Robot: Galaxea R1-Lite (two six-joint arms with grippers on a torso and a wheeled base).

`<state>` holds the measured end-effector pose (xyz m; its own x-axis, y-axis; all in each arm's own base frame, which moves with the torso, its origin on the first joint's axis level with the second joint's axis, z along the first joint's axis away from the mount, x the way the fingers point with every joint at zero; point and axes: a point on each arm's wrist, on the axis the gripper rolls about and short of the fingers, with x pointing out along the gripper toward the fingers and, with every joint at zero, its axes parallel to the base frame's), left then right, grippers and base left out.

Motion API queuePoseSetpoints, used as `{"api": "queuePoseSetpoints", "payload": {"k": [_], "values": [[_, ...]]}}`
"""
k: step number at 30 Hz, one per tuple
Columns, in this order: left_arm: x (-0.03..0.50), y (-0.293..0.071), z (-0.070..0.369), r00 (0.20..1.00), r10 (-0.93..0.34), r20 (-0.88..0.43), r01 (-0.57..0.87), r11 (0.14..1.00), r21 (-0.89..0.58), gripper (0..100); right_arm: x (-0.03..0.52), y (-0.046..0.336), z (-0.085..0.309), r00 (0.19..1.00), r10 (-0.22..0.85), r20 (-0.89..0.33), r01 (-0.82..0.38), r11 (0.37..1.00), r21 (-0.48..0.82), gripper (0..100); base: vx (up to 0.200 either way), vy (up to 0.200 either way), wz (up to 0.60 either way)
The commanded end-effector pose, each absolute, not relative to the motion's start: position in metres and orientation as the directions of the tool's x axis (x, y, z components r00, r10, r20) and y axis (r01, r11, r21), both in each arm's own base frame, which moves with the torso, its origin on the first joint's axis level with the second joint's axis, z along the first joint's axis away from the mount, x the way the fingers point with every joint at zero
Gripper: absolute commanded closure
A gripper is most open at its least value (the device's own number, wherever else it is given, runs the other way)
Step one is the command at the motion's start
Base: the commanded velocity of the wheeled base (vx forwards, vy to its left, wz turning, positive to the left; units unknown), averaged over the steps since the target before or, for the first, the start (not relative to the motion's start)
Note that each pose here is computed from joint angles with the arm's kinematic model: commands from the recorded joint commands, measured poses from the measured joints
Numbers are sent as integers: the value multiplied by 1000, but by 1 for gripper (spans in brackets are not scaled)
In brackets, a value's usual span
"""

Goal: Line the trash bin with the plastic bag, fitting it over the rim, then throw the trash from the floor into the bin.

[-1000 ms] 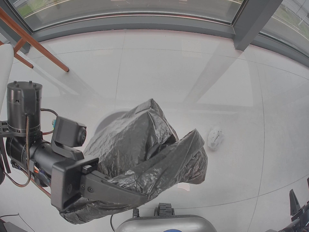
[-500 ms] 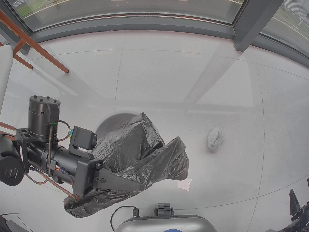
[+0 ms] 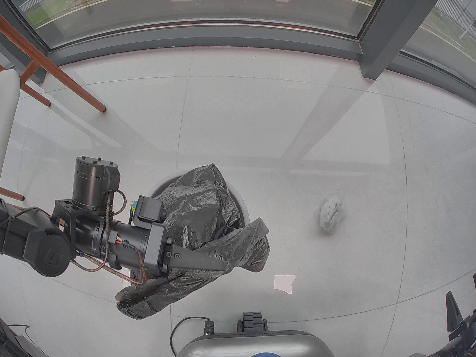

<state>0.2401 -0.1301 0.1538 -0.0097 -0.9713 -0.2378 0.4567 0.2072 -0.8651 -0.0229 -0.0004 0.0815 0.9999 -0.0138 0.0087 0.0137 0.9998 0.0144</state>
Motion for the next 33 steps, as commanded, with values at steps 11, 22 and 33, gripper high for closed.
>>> {"api": "queuePoseSetpoints", "payload": {"k": [11,22,33], "values": [[218,-148,131,-94,-970,-222,375,172,-911,100,-23,0,76,1000,-14,8,14,1000,15,0,0,0,0],[215,-146,119,-102,-965,-242,335,196,-922,100,-23,0,76,1000,-14,8,14,1000,15,0,0,0,0],[256,-107,121,90,-968,-234,304,251,-919,100,-23,0,76,1000,-14,8,14,1000,15,0,0,0,0]]}}
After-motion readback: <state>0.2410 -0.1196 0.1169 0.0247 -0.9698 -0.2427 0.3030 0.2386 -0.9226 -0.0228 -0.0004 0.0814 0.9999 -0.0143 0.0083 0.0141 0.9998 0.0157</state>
